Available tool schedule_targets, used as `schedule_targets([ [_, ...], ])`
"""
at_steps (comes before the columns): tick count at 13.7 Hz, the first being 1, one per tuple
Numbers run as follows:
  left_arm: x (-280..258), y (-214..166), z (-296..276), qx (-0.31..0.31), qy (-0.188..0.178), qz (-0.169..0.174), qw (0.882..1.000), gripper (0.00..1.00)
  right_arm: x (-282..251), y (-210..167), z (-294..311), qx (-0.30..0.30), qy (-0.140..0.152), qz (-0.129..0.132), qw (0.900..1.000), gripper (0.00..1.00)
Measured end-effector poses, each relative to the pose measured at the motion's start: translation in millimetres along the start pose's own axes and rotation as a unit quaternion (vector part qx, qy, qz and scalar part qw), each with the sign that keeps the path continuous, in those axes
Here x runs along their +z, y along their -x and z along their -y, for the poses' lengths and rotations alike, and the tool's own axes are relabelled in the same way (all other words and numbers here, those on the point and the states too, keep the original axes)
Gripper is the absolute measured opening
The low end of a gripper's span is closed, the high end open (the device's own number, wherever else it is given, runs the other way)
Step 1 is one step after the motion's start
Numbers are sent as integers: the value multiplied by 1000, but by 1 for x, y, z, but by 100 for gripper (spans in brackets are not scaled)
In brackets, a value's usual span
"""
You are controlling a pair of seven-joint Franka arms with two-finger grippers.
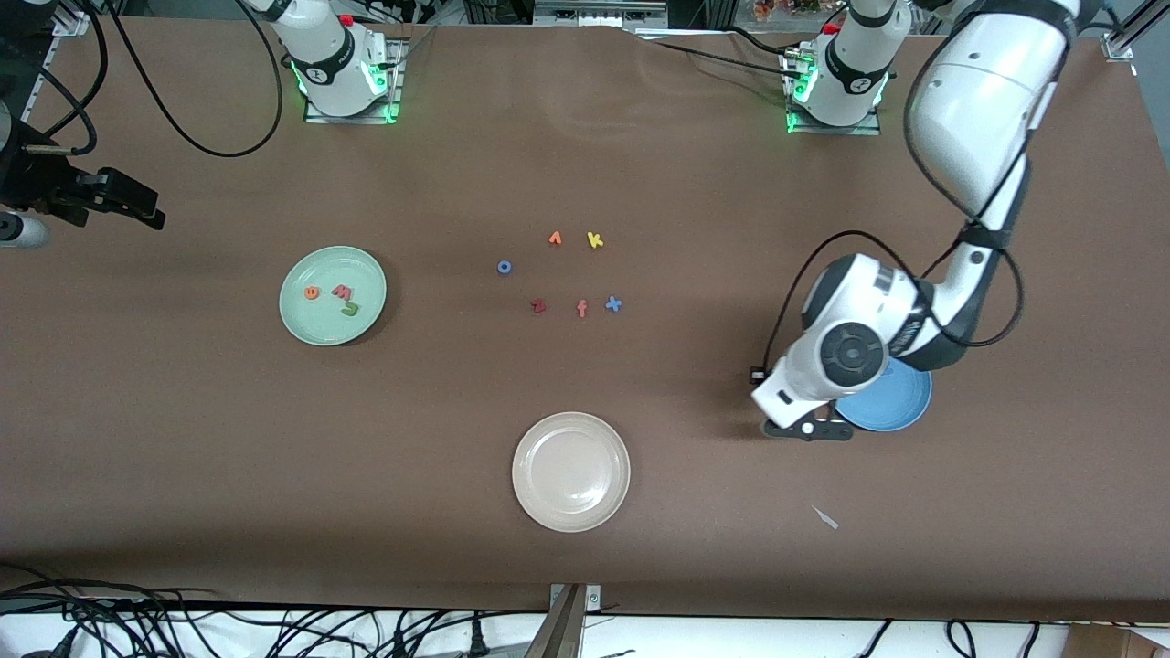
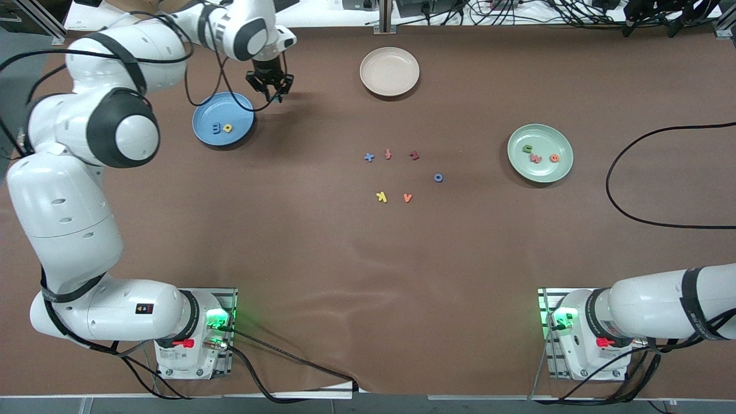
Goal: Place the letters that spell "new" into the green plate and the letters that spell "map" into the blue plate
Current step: 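Carry the teal letter to the blue plate and open the left gripper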
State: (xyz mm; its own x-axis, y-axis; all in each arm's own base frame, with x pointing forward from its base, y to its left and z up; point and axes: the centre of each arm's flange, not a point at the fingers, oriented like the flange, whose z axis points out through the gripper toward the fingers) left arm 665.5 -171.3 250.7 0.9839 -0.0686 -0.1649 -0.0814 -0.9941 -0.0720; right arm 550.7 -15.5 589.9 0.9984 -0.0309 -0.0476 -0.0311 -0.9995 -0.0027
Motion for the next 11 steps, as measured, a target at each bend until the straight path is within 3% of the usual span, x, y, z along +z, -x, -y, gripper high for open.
schedule_targets([
  [9,33,18,117,54,14,19,998,36,0,0,0,0,0,0,1000,100],
  [11,33,18,135,74,17,18,997,51,0,0,0,0,0,0,1000,100],
])
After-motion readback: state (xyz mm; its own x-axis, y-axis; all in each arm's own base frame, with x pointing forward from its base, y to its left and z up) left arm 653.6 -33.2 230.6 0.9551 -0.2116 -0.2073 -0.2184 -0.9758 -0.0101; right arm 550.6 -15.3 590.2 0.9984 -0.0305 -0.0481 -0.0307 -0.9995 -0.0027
